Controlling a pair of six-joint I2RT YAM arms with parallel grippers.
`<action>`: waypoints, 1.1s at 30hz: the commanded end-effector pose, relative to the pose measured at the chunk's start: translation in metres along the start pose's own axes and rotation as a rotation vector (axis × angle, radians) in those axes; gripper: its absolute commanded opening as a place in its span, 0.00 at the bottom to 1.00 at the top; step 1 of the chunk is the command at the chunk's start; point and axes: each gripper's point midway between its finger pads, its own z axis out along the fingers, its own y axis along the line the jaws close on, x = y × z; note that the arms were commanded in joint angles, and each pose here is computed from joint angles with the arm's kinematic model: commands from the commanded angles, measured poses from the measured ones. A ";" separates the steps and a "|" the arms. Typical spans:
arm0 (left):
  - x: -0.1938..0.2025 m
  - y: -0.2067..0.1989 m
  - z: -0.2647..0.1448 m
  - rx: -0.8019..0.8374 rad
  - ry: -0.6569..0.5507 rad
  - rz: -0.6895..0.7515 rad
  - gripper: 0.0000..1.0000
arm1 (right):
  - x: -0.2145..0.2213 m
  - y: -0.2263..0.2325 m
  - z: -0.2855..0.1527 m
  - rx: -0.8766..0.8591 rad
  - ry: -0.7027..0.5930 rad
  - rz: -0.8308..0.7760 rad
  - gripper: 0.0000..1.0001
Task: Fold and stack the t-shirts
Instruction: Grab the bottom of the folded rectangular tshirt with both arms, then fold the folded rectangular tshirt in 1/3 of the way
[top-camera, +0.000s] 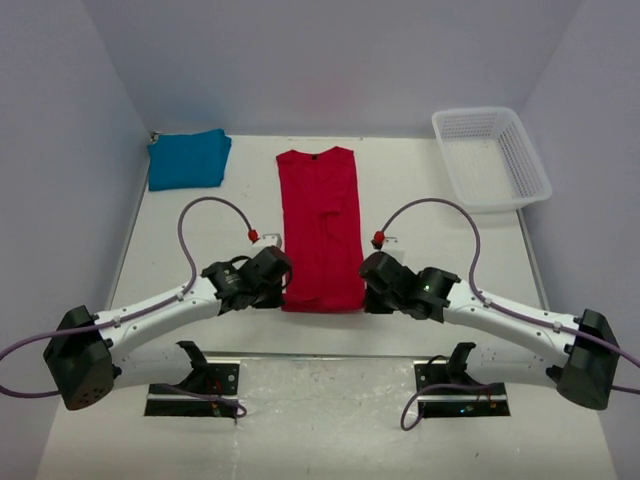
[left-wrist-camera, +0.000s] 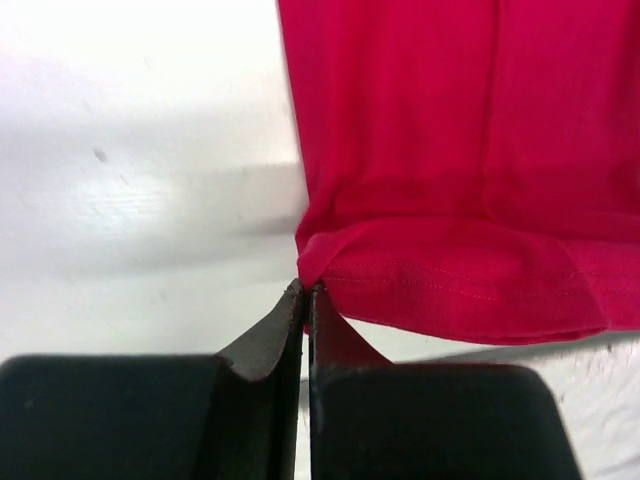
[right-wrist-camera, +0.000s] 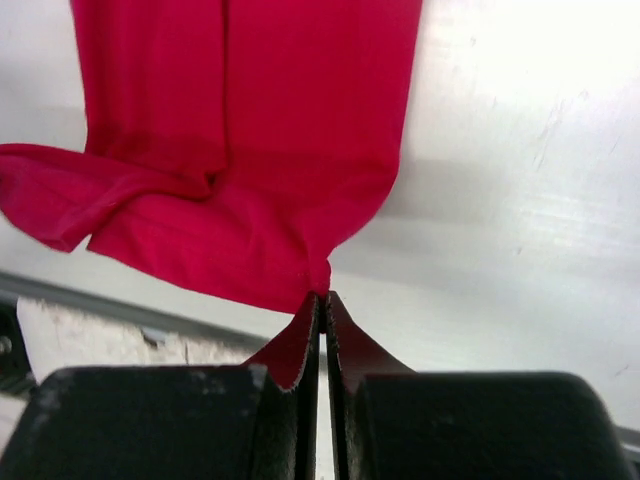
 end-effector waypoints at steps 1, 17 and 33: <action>-0.062 -0.004 -0.007 -0.025 -0.122 0.065 0.00 | -0.036 0.000 0.010 0.062 -0.060 -0.052 0.00; -0.188 -0.007 0.041 -0.084 -0.175 0.049 0.00 | -0.179 0.010 0.053 0.110 -0.120 -0.089 0.00; -0.236 0.001 0.082 -0.091 -0.176 0.039 0.00 | -0.226 -0.002 0.112 0.107 -0.041 -0.089 0.00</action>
